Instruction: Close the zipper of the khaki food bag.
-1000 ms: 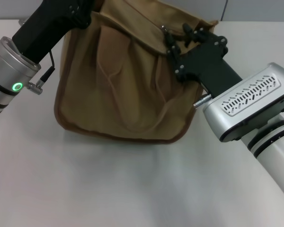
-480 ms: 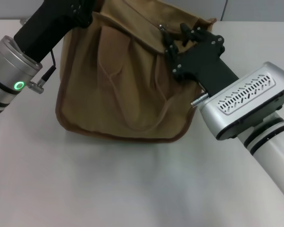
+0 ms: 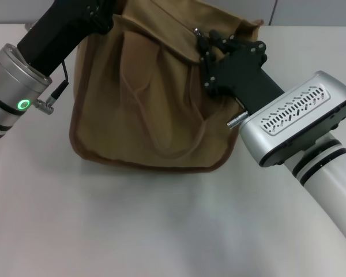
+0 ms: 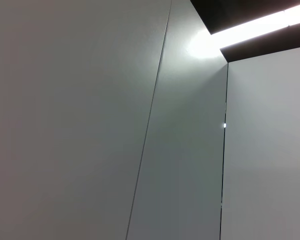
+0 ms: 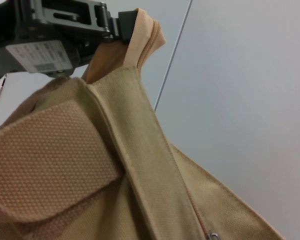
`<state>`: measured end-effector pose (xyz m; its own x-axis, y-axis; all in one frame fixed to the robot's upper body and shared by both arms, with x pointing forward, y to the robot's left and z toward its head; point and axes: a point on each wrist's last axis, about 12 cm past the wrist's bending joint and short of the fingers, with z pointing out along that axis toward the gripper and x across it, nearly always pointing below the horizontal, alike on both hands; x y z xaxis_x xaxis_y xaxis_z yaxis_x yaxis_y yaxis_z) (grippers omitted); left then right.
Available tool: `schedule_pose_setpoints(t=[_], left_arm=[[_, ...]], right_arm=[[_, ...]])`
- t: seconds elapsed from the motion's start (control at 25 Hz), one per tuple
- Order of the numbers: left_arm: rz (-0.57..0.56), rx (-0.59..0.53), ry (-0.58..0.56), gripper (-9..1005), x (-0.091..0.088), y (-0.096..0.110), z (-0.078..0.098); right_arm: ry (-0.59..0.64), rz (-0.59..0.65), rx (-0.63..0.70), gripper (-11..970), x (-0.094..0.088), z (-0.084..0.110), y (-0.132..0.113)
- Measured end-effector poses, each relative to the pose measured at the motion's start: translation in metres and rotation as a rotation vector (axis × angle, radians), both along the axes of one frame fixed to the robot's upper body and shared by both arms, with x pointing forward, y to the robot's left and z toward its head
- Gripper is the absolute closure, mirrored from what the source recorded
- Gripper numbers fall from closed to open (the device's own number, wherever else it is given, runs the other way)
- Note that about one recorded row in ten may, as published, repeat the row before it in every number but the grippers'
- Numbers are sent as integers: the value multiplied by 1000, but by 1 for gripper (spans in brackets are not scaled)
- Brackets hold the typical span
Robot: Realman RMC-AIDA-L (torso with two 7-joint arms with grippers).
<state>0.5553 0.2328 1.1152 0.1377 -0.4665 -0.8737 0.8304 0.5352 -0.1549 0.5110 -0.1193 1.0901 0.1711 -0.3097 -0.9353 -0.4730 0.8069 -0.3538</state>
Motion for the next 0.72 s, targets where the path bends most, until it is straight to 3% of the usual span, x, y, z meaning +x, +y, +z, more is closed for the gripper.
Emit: schedule_pose_setpoints(t=[0.08,0.16,0.4,0.72], left_arm=[[0,0,0,970,0,0,0],[0,0,0,970,0,0,0],[1,0,2,970,-1,1,-1],[1,0,1,970,-1,1,-1]], right_arm=[[0,2,-2,681,0,0,0],[0,2,-3,880,1,0,0],[2,-4,-3,962,1,-1,-1],[0,-5,-5,961,0,-2,-2]])
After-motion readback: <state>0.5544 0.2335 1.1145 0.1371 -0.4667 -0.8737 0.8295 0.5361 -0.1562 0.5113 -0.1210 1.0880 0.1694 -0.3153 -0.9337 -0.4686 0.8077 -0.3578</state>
